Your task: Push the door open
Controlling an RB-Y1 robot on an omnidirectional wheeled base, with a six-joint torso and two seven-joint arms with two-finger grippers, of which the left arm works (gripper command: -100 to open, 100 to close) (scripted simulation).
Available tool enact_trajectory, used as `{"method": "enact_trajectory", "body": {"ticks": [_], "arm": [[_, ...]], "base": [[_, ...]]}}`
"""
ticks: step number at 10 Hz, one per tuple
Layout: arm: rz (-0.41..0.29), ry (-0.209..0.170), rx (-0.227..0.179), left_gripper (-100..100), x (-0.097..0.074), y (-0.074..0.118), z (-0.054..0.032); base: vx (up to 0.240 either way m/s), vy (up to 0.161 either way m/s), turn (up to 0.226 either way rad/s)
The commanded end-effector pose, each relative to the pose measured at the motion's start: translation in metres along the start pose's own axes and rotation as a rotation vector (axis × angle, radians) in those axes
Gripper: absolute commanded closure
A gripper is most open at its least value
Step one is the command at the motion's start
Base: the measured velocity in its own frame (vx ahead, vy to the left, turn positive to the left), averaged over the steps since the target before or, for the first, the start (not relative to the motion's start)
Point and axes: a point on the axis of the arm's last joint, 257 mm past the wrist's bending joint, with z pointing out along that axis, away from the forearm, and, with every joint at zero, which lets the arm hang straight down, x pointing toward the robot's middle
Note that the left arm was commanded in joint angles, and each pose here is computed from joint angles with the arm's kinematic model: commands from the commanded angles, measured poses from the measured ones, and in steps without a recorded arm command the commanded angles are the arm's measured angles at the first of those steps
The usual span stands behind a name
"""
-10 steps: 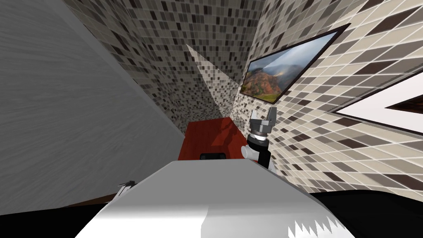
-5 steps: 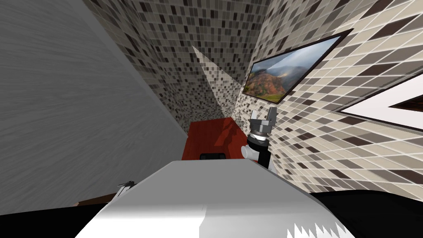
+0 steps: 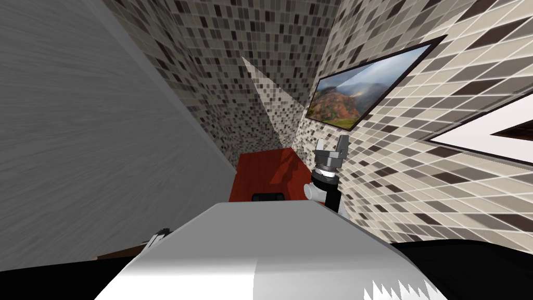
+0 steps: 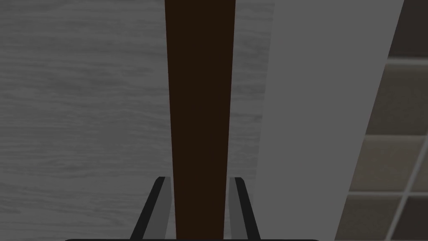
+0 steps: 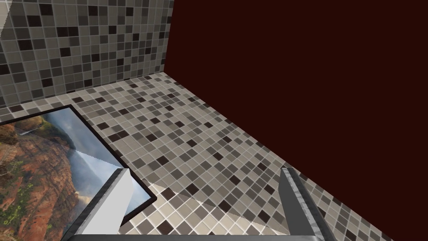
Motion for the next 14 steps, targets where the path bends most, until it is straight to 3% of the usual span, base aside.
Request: {"method": "enact_trajectory", "body": {"ticks": [1,2,5,9,14], "arm": [[0.002,-0.001,-0.001,100,0.000,0.001,0.0007],[0.002,-0.001,-0.001,100,0.000,0.001,0.0007],[-0.004,-0.011,-0.060,100,-0.003,0.012,-0.0001],[-0.008,-0.021,-0.132,100,-0.005,0.028,-0.0016],[-0.010,-0.031,-0.253,100,-0.007,0.053,-0.0077]], "base": [[0.000,0.000,0.000],[0.000,0.000,0.000],[0.163,-0.124,0.071],[0.158,-0.173,0.068],[0.191,-0.211,0.070]]}}
